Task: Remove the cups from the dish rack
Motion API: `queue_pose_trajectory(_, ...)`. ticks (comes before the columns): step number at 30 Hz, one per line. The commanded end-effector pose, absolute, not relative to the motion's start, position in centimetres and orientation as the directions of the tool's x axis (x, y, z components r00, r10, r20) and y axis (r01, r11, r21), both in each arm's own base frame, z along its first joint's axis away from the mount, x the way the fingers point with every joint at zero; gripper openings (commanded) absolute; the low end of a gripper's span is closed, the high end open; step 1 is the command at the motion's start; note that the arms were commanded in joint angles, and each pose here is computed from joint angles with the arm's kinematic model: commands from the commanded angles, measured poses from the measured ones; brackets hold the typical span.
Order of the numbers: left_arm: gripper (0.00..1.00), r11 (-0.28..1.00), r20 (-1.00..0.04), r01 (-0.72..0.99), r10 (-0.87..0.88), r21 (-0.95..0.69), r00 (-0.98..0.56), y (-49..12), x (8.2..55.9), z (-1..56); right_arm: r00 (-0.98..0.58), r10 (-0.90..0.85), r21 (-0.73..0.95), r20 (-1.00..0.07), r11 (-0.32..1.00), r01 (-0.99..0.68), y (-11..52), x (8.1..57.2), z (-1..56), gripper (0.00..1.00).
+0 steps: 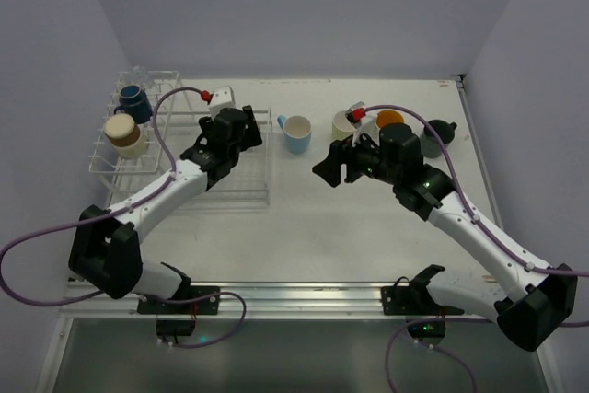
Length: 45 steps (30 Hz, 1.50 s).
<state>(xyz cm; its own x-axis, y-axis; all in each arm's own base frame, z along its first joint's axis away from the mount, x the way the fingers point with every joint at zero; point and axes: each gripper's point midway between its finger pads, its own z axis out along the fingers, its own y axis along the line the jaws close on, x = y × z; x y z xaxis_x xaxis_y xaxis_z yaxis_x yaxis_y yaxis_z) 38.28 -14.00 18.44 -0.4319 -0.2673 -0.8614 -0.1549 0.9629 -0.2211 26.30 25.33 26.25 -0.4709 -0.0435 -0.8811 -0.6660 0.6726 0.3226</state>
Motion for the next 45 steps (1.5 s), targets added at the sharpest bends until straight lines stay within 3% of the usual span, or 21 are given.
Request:
queue_pose_trajectory(1, 0.83, 0.927, -0.898, -0.257, -0.34, -0.272, -0.278, -13.3, 42.3, 21.7, -0.417, 0.038, 0.346, -0.908, 0.628, -0.697, 25.6, 25.5, 28.5, 0.69)
queue_pose_trajectory(10, 0.75, 0.93, -0.888, -0.307, -0.306, -0.202, -0.344, -13.7, 47.2, 18.7, -0.408, 0.06, 0.358, -0.911, 0.602, -0.713, 25.6, 24.5, 28.7, 0.69)
queue_pose_trajectory(21, 0.67, 0.91, -0.825, -0.364, -0.355, -0.197, -0.441, -14.0, 49.1, 14.4, -0.423, 0.045, 0.364, -0.905, 0.599, -0.714, 26.0, 24.6, 27.7, 0.69)
queue_pose_trajectory(32, 0.76, 0.913, -0.802, -0.388, -0.322, -0.124, -0.502, -13.8, 49.6, 11.5, -0.435, 0.013, 0.372, -0.9, 0.541, -0.754, 27.4, 23.7, 27.5, 0.69)
queue_pose_trajectory(45, 0.7, 0.913, -0.789, -0.4, -0.302, -0.079, -0.536, -13.2, 48.8, 8.8, -0.432, 0.004, 0.37, -0.902, 0.525, -0.766, 28.0, 23.2, 27.4, 0.7)
